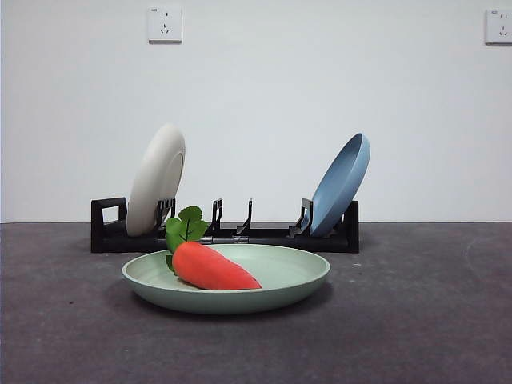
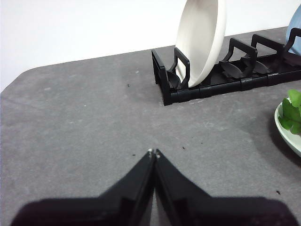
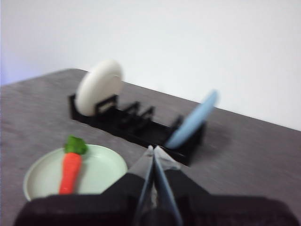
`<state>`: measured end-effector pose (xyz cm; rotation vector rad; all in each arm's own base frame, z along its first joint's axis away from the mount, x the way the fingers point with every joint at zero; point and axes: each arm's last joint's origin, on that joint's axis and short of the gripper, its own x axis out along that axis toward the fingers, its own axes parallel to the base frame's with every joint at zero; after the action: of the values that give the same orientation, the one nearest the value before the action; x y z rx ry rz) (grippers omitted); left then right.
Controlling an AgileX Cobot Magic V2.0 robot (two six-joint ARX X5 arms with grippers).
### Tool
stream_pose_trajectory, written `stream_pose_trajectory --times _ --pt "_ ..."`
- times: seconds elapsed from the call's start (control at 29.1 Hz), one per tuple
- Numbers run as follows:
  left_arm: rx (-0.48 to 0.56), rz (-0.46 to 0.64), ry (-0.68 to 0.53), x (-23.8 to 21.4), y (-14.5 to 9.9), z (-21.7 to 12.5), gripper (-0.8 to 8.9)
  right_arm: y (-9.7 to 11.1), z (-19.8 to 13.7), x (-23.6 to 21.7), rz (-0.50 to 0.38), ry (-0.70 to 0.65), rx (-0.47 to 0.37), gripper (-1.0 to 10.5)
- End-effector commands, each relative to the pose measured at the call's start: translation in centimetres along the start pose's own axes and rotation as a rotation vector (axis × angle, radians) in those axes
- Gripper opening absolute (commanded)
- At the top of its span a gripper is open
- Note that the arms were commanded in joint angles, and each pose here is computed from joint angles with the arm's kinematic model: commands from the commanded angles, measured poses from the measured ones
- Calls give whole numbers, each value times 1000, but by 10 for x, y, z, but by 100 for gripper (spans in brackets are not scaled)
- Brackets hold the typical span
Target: Take the green plate from the plate rack,put the plate on the table,take the carrot from the table,put the carrot in the plate
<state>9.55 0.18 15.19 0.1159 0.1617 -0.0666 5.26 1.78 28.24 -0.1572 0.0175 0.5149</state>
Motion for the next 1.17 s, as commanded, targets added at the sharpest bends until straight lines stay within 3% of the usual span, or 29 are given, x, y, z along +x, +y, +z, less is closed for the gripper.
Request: stream_pose_trajectory --times 0.03,0.31,0.51,1.17 --pt "-7 2 8 1 0 -4 -3 -1 -21 12 33 -13 23 1" --pt "-7 2 8 1 0 -4 -3 -2 -72 33 7 -31 13 1" --pt "-7 3 8 1 0 -4 -3 -2 -109 41 -88 -16 126 1" --pt "-7 2 8 1 0 -4 -3 0 -132 44 -111 100 216 1"
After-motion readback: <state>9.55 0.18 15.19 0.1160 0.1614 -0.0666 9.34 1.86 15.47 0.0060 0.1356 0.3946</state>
